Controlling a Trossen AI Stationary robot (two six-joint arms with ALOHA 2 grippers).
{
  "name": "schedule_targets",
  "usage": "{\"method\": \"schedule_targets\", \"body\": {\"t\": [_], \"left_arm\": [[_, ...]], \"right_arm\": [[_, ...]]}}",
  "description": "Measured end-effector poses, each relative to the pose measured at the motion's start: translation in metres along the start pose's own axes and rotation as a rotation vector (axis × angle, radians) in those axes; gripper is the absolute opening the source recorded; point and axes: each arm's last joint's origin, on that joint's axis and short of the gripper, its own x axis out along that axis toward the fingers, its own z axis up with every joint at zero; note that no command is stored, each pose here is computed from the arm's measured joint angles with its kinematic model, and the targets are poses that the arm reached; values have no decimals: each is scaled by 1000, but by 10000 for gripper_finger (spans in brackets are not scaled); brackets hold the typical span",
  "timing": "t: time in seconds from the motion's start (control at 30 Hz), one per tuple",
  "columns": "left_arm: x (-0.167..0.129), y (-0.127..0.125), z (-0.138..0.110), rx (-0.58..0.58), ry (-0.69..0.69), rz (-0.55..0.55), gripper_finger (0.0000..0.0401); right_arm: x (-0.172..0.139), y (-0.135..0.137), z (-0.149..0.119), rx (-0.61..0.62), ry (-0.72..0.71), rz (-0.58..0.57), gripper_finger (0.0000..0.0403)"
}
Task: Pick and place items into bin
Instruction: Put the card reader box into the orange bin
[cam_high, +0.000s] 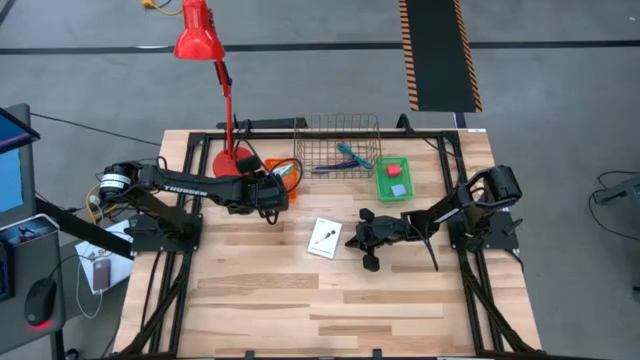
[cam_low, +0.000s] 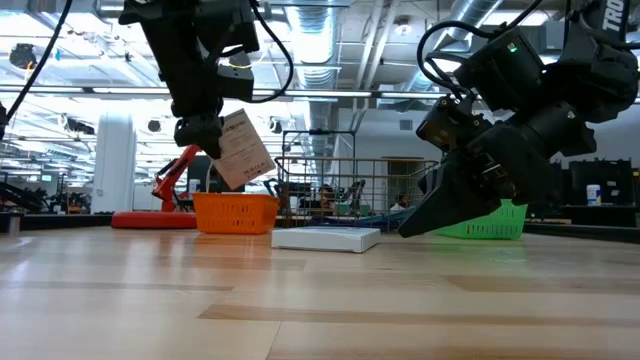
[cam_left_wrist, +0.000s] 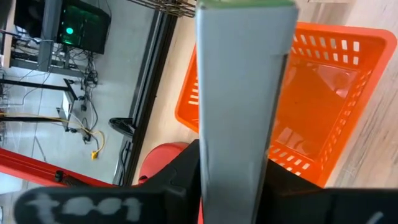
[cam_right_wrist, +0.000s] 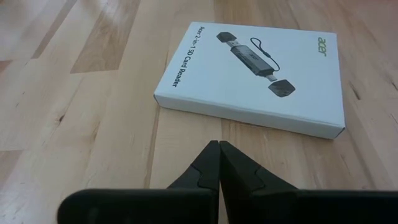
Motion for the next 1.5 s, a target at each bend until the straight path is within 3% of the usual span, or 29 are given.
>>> {"method": "schedule_targets", "body": {"t": [0.5,0.9,1.1,1.27,1.5], "left_arm": [[0,0,0,-3,-2,-6,138],[0,-1,2,-21,-12,-17,143],[0,-4,1,-70,3,-130,143],[-4,-11,4,-91,-3,-314,143],[-21,-29,17,-69,-170,-487,143]], "right_arm": [[0,0,0,0,0,0,0],[0,0,0,0,0,0,0],[0,0,0,0,0,0,0],[0,0,0,0,0,0,0],[0,-5,1,9,-6,-52,0]]}}
